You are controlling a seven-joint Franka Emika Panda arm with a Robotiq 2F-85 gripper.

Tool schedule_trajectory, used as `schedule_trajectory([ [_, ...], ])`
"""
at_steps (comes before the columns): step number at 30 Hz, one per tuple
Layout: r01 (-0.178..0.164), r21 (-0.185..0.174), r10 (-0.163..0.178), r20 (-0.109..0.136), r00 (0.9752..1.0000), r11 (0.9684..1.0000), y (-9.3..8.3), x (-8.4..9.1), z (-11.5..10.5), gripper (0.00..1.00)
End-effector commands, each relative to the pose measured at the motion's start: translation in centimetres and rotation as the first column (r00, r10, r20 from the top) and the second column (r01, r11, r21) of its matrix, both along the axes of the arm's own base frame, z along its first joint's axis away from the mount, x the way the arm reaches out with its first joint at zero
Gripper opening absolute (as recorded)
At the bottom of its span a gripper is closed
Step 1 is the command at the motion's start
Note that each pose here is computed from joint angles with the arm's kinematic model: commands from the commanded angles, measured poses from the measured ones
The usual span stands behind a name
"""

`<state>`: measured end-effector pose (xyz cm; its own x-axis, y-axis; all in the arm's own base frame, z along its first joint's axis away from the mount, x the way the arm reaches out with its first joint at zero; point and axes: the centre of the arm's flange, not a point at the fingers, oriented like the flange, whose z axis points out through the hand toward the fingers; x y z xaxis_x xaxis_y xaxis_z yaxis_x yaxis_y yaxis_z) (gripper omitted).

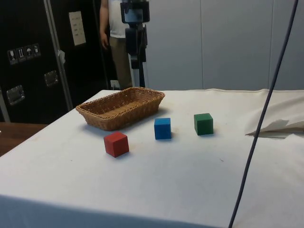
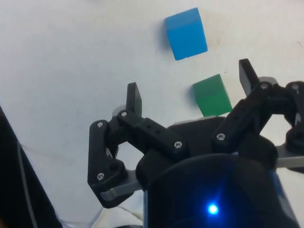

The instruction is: Pick up the blue cube and place it into the basket.

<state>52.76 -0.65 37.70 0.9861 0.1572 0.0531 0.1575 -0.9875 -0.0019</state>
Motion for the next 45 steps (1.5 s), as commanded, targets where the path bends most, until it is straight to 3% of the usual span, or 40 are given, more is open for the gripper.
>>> schedule_trajectory([
  [1,-0.010,0.003,0.010,0.012,0.9999,1.0000,-0.1,-0.2,-0.3,1.00],
  [5,-0.010,0.000,0.010,0.002,0.9999,0.9999,-0.3,-0.4,-0.8,1.00],
  [6,-0.013,0.003,0.013,0.014,0.9998,0.9999,-0.5,-0.8,-1.0,1.00],
  [12,-0.014,-0.001,0.014,0.014,0.9998,0.9999,-0.9,-2.0,-2.4,1.00],
  [13,-0.012,-0.001,0.012,0.004,0.9999,0.9999,-0.8,-1.8,-2.3,1.00],
  [20,-0.019,-0.003,0.019,0.023,0.9996,0.9998,-1.3,-3.2,-4.5,1.00],
  [22,-0.019,-0.003,0.019,0.014,0.9997,0.9998,-1.3,-3.4,-4.7,1.00],
  [23,-0.025,-0.005,0.025,0.026,0.9993,0.9997,-1.4,-3.7,-5.4,1.00],
  [27,-0.041,-0.009,0.041,0.034,0.9986,0.9991,-1.4,-4.1,-6.4,1.00],
  [30,-0.057,-0.011,0.057,0.039,0.9976,0.9983,-1.3,-4.4,-7.2,1.00],
  [31,-0.052,-0.009,0.053,0.030,0.9982,0.9986,-1.3,-4.4,-7.1,1.00],
  [33,-0.068,-0.014,0.069,0.045,0.9966,0.9976,-1.3,-4.6,-7.9,1.00],
  [39,-0.096,-0.018,0.097,0.057,0.9936,0.9952,-1.2,-4.9,-9.5,1.00],
  [40,-0.087,-0.017,0.088,0.044,0.9952,0.9960,-1.4,-4.9,-9.3,1.00],
  [41,-0.096,-0.018,0.097,0.057,0.9936,0.9952,-1.2,-4.9,-9.5,1.00],
  [45,-0.096,-0.019,0.097,0.054,0.9938,0.9952,-1.3,-4.9,-9.7,1.00],
])
